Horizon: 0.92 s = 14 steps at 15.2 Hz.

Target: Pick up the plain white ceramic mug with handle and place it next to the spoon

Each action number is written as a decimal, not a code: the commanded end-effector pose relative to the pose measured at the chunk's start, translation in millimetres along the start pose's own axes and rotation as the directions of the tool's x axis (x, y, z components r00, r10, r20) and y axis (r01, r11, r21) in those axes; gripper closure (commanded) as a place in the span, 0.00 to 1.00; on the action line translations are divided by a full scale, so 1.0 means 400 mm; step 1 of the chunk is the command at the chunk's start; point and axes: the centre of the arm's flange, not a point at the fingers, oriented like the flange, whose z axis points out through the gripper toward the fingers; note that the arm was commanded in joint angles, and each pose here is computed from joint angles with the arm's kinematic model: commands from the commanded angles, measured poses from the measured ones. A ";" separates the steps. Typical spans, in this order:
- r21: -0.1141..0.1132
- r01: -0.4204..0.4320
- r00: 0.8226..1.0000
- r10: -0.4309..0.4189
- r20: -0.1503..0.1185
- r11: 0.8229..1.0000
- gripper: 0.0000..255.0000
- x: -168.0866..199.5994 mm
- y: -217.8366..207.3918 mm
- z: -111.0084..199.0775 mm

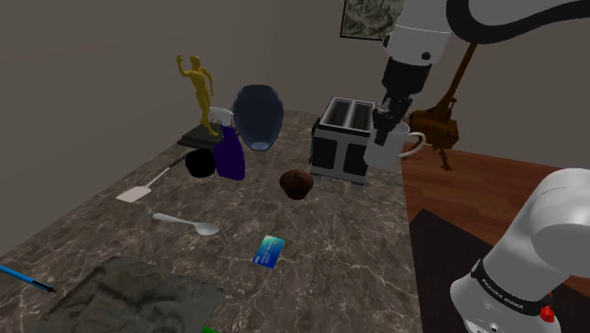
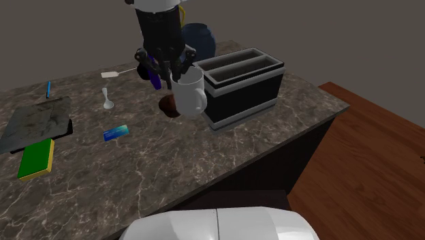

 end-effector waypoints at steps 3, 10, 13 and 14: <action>0.001 0.000 1.000 0.000 0.000 1.000 1.00 0.096 -0.083 0.011; 0.001 0.000 1.000 0.000 0.000 1.000 1.00 0.269 -0.236 0.019; 0.001 0.000 1.000 0.000 0.000 1.000 1.00 0.343 -0.301 0.023; 0.001 0.000 1.000 0.000 0.000 1.000 1.00 0.368 -0.323 0.024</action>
